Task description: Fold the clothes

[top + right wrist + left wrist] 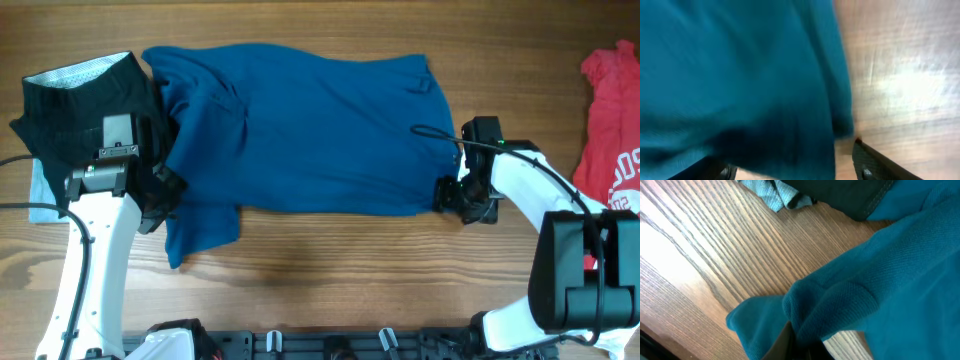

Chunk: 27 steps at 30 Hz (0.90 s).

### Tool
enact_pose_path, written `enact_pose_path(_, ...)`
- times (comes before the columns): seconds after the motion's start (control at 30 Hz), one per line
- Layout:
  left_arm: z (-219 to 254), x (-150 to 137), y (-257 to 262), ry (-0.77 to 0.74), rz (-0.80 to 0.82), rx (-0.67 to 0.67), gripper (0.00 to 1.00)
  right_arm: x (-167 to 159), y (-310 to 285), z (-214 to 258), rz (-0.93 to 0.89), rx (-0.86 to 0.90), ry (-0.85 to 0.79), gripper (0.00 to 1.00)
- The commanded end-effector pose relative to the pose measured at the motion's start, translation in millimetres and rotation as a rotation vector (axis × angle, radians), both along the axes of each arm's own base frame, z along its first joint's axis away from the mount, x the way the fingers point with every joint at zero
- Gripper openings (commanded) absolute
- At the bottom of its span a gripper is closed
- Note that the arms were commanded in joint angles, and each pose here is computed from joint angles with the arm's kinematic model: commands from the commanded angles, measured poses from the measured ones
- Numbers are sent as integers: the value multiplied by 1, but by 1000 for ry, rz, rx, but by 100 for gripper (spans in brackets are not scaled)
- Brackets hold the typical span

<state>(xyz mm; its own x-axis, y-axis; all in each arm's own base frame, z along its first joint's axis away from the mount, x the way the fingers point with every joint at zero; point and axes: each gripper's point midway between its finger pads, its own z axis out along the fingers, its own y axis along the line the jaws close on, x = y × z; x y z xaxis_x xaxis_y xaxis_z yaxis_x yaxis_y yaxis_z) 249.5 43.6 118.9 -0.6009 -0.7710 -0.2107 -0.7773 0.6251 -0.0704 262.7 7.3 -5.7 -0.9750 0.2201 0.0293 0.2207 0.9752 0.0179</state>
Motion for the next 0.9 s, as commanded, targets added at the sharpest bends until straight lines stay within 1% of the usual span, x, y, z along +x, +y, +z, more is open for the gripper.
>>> enact_pose_path(0.0,1,0,5,4,1,24,6,9,1,-2,-15,3,-41,73)
enact_pose_path(0.2,1,1,5,-2,1,25,6,12,1,-2,0,3,-53,72)
enact_pose_path(0.3,1,1,5,-1,1,25,6,15,1,-2,0,4,-67,64)
enact_pose_path(0.33,1,1,5,-1,1,25,6,15,1,-2,0,5,-69,55)
enact_pose_path(0.4,1,1,5,-1,1,25,6,16,3,-2,0,15,-70,42)
enact_pose_path(0.43,1,1,5,-1,1,25,6,16,4,-2,0,23,-72,36)
enact_pose_path(0.47,1,1,5,-1,1,25,6,16,4,-2,0,23,-72,34)
enact_pose_path(0.6,1,1,5,-2,1,25,6,15,4,-2,-2,23,-66,8)
enact_pose_path(0.63,1,1,5,-2,1,25,6,14,4,-2,-2,23,-62,4)
enact_pose_path(0.77,1,1,5,-3,1,25,6,8,8,-2,-1,43,-37,4)
enact_pose_path(0.87,1,1,5,-1,0,25,4,1,13,5,-1,74,-8,4)
